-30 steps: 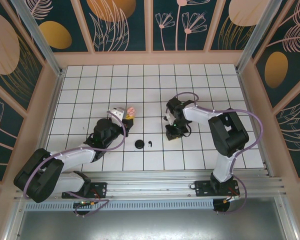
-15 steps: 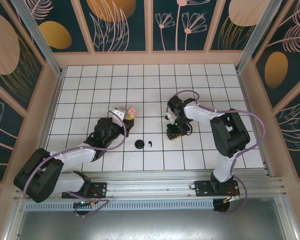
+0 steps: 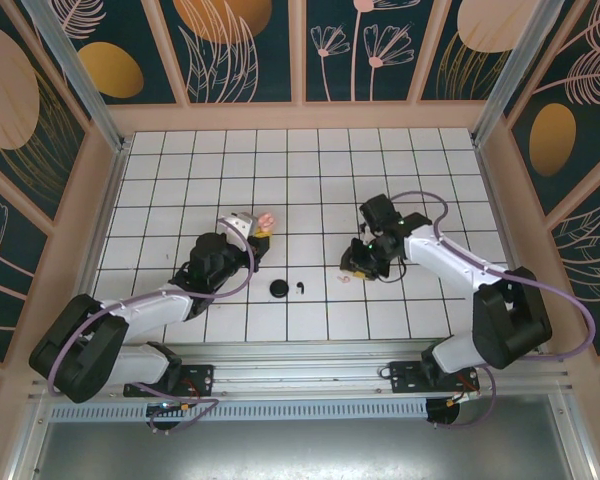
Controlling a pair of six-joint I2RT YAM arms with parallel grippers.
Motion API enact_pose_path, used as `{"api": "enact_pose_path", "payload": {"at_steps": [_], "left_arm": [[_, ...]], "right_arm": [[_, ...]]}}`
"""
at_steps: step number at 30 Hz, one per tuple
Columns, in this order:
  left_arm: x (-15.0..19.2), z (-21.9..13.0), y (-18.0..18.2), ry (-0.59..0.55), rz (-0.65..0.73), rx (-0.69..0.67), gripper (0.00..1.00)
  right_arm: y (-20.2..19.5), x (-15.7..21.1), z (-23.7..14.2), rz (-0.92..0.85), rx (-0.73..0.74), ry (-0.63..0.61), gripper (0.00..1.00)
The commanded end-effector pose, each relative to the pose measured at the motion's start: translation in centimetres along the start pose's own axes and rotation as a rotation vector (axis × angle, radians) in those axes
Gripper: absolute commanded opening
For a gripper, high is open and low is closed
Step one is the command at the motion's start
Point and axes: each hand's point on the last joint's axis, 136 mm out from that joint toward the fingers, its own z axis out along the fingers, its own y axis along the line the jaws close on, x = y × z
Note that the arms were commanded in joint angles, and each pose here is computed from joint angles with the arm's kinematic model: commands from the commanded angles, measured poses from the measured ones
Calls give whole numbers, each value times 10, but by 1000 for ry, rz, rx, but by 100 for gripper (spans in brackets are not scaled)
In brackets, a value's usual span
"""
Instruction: Insert the wireless bluetooth earbuds into the charging case
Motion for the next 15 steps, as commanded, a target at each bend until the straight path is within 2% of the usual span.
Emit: {"api": "enact_pose_path", "payload": {"at_steps": [1,15], "left_arm": [[-17,5,-6,-39,20,31,8],[-20,5,-5,-45,16,27,8]], "right_arm": [[0,1,8,108,-27,-8,33],[-15,-7,38,86,36,19,32]]}}
